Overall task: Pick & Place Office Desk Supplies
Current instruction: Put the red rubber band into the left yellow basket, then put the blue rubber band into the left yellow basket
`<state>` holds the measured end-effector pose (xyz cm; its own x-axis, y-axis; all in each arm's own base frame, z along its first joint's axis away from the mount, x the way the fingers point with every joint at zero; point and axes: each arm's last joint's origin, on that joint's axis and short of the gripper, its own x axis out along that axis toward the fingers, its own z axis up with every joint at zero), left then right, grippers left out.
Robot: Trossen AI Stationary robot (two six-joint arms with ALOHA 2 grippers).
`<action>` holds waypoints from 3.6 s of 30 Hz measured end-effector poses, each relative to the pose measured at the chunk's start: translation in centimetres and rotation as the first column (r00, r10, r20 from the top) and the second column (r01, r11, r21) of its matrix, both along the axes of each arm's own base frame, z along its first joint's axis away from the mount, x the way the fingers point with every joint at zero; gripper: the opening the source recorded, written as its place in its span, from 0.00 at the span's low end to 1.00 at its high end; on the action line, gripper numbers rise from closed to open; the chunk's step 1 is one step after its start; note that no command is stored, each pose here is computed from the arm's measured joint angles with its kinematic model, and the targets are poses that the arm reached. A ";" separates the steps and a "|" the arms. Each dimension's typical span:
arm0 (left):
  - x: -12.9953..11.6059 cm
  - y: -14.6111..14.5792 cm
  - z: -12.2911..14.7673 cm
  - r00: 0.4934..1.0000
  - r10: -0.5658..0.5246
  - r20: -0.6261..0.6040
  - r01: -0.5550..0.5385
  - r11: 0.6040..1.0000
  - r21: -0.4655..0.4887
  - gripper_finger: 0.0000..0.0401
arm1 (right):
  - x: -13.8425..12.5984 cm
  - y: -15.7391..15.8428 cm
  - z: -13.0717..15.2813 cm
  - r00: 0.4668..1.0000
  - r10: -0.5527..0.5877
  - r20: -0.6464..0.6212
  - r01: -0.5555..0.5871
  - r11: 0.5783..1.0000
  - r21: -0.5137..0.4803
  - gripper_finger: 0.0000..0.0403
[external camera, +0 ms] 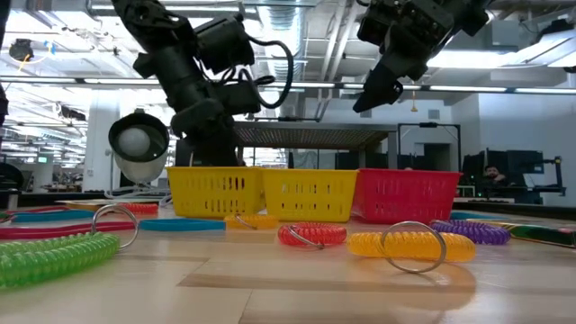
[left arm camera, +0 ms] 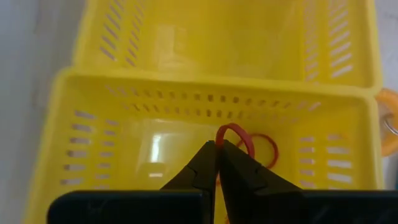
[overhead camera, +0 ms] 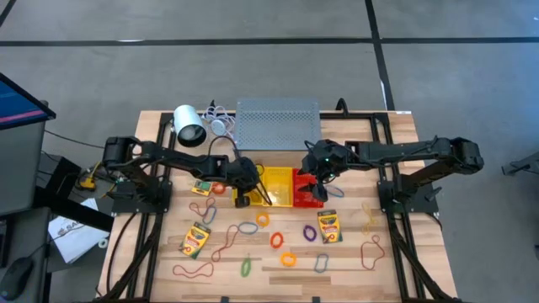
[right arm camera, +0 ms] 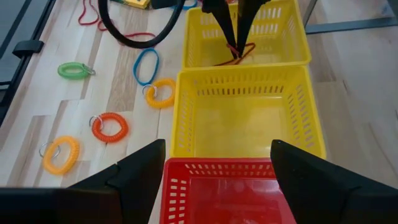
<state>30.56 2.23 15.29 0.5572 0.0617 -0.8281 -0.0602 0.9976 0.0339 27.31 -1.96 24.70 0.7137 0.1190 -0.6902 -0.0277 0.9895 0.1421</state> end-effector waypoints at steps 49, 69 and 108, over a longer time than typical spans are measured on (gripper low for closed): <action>-5.4 -1.0 11.4 0.916 0.012 0.402 0.003 0.999 -0.036 0.44 | 0.1 0.0 0.1 1.000 -0.007 0.010 0.007 1.000 0.004 0.71; -11.0 -3.9 11.4 0.773 -0.060 0.632 0.132 0.989 -0.068 0.41 | -1.1 3.6 5.3 0.907 0.208 0.365 -0.170 0.976 -0.134 0.71; -12.0 -4.0 12.6 0.716 -0.111 0.689 0.145 0.989 0.009 0.41 | -10.7 2.8 5.0 0.792 0.096 0.603 -0.029 0.992 -0.120 0.71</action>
